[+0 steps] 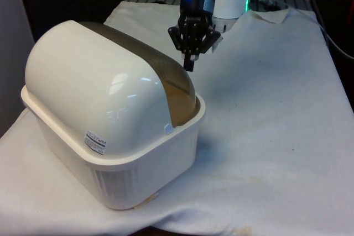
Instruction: Open the lid, then close it.
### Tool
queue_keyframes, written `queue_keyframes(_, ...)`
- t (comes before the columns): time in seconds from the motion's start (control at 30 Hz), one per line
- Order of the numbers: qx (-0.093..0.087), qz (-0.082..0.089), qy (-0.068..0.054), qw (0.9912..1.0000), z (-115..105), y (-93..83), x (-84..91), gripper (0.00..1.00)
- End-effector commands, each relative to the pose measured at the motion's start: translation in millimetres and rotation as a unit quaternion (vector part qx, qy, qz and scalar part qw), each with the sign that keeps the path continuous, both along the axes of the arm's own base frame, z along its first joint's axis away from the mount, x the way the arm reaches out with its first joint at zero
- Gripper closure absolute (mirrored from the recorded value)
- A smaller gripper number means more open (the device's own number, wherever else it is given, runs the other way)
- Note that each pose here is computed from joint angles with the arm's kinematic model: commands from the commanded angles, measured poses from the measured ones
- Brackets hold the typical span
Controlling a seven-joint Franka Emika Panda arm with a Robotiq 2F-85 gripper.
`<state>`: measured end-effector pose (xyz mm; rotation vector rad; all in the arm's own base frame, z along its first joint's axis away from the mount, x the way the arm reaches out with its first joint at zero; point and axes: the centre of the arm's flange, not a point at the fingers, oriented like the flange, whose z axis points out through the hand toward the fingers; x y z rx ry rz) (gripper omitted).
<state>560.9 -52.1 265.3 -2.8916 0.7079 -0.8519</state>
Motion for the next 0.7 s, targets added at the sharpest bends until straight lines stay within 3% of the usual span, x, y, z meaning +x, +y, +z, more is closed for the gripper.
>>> queue_keyframes(0.0,-0.008,-0.004,-0.008,0.99993,-2,-4.0,-0.8,1.0)
queue_keyframes(0.17,-0.016,-0.009,-0.019,0.99965,-2,-9.4,-0.4,1.0)
queue_keyframes(0.2,-0.009,-0.004,-0.014,0.99985,0,-4.6,0.2,1.0)
queue_keyframes(0.23,-0.018,-0.009,-0.022,0.99956,-2,-9.6,-0.3,1.0)
queue_keyframes(0.4,-0.026,-0.015,-0.036,0.99889,-4,-14.0,-0.1,1.0)
queue_keyframes(0.47,-0.022,-0.011,-0.032,0.99918,-3,-10.7,0.2,1.0)
queue_keyframes(0.5,-0.03,-0.018,-0.04,0.99859,-7,-15.7,-0.2,1.0)
queue_keyframes(0.67,-0.036,-0.026,-0.046,0.99797,-10,-21.5,0.0,1.0)
